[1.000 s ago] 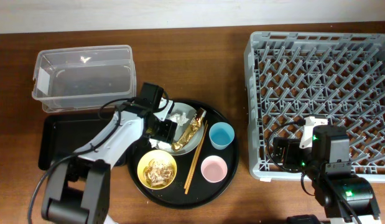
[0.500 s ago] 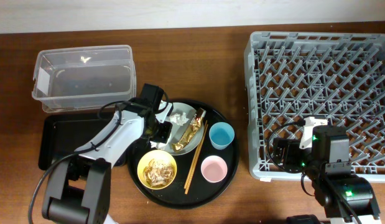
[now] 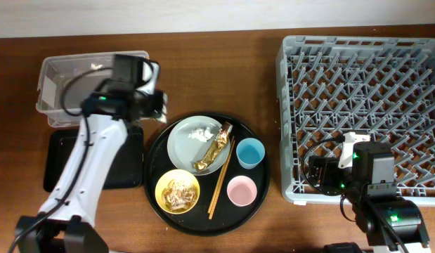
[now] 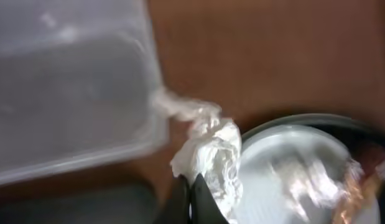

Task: Sort waste into correct bins and load items into the dishwasher rack
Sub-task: 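Carry the tissues with the left gripper into the clear bin, then grasp the remaining tissue on the plate and drop it in the bin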

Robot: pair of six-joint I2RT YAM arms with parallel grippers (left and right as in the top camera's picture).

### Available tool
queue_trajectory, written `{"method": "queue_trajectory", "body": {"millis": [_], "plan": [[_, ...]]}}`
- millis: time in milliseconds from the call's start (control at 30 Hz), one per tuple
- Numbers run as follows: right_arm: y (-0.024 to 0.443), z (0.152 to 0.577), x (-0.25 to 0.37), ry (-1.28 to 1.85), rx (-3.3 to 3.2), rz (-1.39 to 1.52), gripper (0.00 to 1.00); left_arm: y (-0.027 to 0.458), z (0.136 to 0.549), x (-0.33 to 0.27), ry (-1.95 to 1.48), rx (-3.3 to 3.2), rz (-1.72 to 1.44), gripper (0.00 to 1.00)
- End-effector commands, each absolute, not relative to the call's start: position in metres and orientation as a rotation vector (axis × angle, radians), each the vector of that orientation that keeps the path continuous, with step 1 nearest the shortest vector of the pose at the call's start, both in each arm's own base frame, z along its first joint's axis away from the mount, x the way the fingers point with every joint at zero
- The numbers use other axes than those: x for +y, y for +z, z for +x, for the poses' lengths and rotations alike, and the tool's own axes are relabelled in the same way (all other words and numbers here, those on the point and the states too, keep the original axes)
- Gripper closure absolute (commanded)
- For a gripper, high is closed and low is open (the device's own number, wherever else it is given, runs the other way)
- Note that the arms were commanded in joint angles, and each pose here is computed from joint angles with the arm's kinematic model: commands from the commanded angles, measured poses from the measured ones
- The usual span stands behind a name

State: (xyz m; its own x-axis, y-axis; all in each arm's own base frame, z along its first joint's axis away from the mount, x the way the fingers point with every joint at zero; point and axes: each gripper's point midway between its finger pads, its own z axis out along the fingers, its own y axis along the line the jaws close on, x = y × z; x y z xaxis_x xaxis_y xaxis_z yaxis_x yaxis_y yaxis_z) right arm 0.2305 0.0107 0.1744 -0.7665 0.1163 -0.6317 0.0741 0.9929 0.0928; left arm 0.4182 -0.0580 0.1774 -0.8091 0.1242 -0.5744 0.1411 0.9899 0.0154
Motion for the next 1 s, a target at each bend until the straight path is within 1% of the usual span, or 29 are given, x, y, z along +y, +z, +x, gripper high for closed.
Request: {"method": "queue_trajectory", "body": {"millis": [0,133,200,233,300,333,367,400,533,600,700,800,867,967], "plan": [[0.186,0.234,0.013,0.097,2.416,0.133,0.02,0.199,0.439,-0.035,0.021,2.418,0.111,1.00],[0.186,0.234,0.013,0.097,2.417,0.133,0.02,0.213,0.459,-0.013,0.041,2.325,0.044,0.96],[0.186,0.234,0.013,0.096,2.416,0.133,0.02,0.214,0.467,-0.003,0.051,2.302,0.017,0.96],[0.186,0.234,0.013,0.097,2.416,0.133,0.02,0.212,0.470,0.001,0.055,2.298,0.008,0.92],[0.186,0.234,0.013,0.097,2.416,0.133,0.02,0.208,0.473,0.004,0.058,2.301,-0.001,0.78],[0.186,0.234,0.013,0.097,2.417,0.133,0.02,0.203,0.475,0.004,0.059,2.307,0.000,0.56],[0.186,0.234,0.013,0.097,2.417,0.133,0.02,0.200,0.477,0.004,0.059,2.311,0.000,0.44],[0.186,0.234,0.013,0.097,2.417,0.133,0.02,0.198,0.478,0.004,0.059,2.314,0.001,0.39],[0.186,0.234,0.013,0.096,2.417,0.133,0.02,0.198,0.478,0.000,0.042,2.315,0.009,0.39],[0.186,0.234,0.013,0.097,2.417,0.133,0.02,0.193,0.473,-0.023,-0.084,2.339,0.075,0.45],[0.186,0.234,0.013,0.096,2.417,0.133,0.02,0.181,0.457,-0.056,-0.212,2.404,0.162,0.47],[0.186,0.234,0.013,0.097,2.417,0.133,0.02,0.165,0.438,-0.090,-0.263,2.486,0.256,0.46],[0.186,0.234,0.013,0.097,2.417,0.133,0.02,0.152,0.429,-0.108,-0.280,2.535,0.311,0.42],[0.186,0.234,0.013,0.097,2.417,0.133,0.02,0.122,0.412,-0.134,-0.301,2.632,0.399,0.42]]}}
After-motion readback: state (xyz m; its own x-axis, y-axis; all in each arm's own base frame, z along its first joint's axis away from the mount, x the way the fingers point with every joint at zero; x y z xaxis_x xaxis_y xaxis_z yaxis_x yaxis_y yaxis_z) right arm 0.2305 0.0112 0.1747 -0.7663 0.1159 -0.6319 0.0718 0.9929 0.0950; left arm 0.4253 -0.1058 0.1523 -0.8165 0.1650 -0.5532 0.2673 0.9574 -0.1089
